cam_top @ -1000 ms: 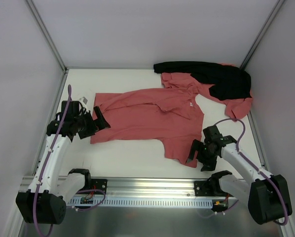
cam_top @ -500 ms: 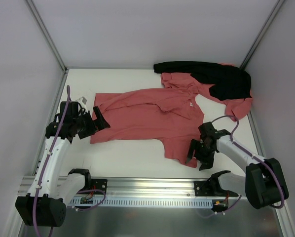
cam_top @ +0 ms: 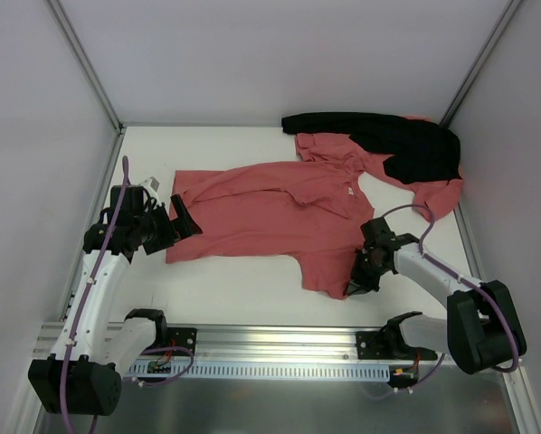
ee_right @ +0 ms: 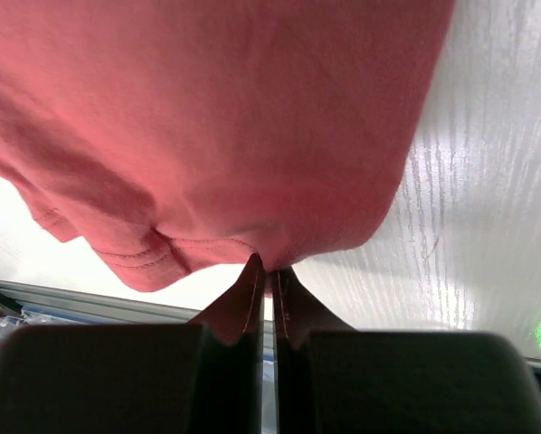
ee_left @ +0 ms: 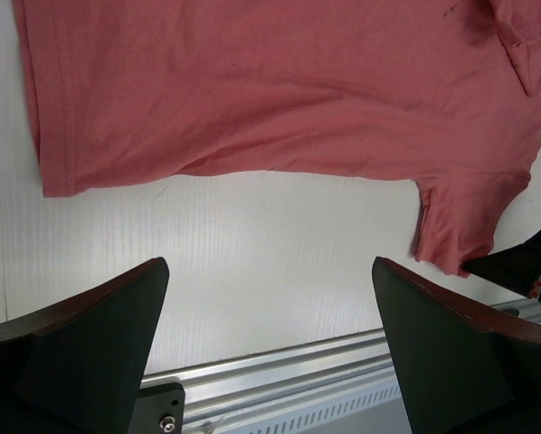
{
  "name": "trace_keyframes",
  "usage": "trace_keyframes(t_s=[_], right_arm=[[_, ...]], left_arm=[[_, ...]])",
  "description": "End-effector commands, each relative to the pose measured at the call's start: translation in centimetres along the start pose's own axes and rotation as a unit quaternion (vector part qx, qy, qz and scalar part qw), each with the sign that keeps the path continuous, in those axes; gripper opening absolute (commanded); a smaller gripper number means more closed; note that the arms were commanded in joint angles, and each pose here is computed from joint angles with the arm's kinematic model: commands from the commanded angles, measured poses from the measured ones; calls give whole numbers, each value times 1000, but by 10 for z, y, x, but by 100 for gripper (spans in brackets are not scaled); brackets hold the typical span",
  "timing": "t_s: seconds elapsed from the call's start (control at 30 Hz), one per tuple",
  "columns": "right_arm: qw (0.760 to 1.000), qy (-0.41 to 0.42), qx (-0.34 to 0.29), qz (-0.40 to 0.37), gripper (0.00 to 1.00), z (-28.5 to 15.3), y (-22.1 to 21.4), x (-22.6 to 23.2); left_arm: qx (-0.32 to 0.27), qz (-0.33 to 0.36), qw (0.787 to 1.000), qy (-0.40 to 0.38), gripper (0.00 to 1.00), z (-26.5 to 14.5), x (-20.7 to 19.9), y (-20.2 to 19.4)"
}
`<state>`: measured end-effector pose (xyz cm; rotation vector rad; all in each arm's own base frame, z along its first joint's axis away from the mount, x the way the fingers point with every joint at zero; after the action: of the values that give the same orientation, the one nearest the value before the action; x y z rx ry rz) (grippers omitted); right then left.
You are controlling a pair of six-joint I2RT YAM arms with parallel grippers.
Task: Fold and stack the t-shirts
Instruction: Grap the side of the flattened tshirt closest away from the robot with both arms
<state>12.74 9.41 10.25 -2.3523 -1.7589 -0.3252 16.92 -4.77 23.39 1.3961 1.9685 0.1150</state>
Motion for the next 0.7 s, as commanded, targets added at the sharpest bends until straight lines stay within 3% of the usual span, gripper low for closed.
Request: trace_keyframes(t_s=[0.0,0.43,0.57,0.67], right_arm=[[1000,9,-21,-6,0,-9,9,10],[998,13,-52,-34,0,-54,8,18],[997,10,-56,-46,0,-62,12,22],[997,15,-60,-50,0,-68,14,25]], left_arm=[[-9,19,1000,-1,99,-4,-1,-1],[-9,13,999,32,99,0,6,-2],[49,-27,988,142,99,11,26,-6],[89,-37,982,160,99,26,33,-2]])
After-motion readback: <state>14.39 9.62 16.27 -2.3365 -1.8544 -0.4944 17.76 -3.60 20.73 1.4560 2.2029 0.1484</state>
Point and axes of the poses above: each gripper's point midway between its finger pads, its own z axis out along the fingers, its own x axis along the line the jaws close on, y = z × x, the point moved 9 cm from there along -z, back along the fingers, and after that the axes turned 1 degree about -z, right-handed, at the moved point
